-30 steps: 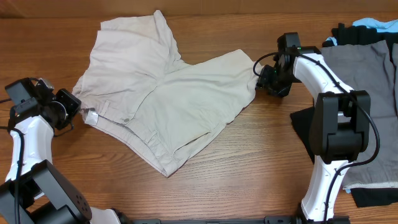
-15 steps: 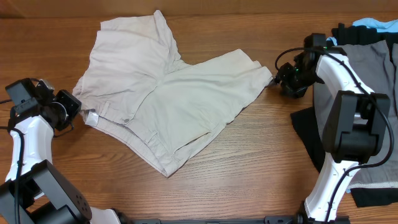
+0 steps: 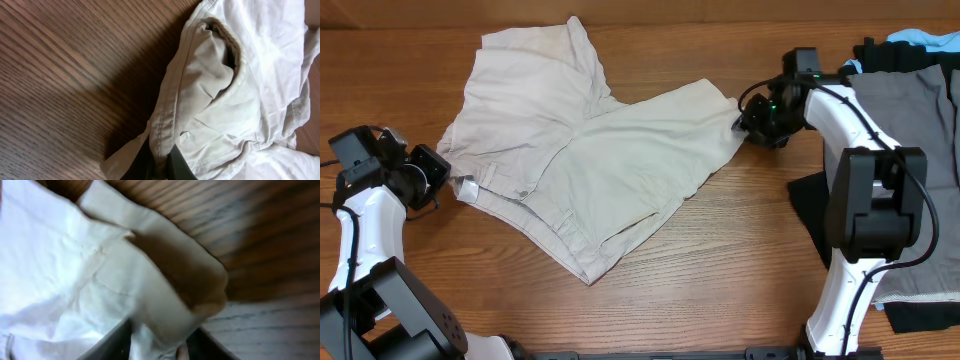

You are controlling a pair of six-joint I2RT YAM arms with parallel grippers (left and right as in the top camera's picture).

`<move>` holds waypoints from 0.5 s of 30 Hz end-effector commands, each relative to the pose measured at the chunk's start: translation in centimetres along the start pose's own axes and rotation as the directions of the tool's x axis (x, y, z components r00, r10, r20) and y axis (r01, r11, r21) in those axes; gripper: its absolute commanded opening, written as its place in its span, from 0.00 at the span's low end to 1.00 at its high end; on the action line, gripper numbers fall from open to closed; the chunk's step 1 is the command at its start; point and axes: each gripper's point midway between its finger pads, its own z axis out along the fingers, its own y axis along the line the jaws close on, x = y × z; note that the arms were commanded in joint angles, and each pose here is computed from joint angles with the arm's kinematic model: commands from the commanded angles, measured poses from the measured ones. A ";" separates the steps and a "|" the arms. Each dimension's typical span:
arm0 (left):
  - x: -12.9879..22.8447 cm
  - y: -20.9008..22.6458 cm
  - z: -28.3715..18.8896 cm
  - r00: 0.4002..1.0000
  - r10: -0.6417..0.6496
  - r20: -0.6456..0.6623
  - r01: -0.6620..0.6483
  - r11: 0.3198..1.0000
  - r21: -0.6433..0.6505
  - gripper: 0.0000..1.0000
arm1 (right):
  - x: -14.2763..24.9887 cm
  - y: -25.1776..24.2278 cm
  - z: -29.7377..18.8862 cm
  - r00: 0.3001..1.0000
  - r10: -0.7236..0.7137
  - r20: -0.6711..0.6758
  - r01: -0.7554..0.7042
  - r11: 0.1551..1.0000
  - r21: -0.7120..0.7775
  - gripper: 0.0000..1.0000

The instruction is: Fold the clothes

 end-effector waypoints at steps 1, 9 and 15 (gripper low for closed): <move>-1.3 -0.7 -0.9 0.998 0.044 0.046 -0.045 0.999 0.003 0.06 | -0.2 -0.8 -0.5 0.999 0.002 0.033 -0.005 0.997 0.072 0.06; -3.9 -1.0 -1.2 0.983 0.104 0.154 -0.103 0.995 -0.017 0.04 | 4.2 -6.7 -2.1 0.989 0.115 -0.093 -0.075 0.930 0.359 0.04; -8.3 -3.1 -3.1 0.944 0.149 0.293 -0.154 0.988 -0.003 0.04 | 8.5 -8.7 -4.0 0.955 0.191 -0.227 -0.060 0.873 0.484 0.04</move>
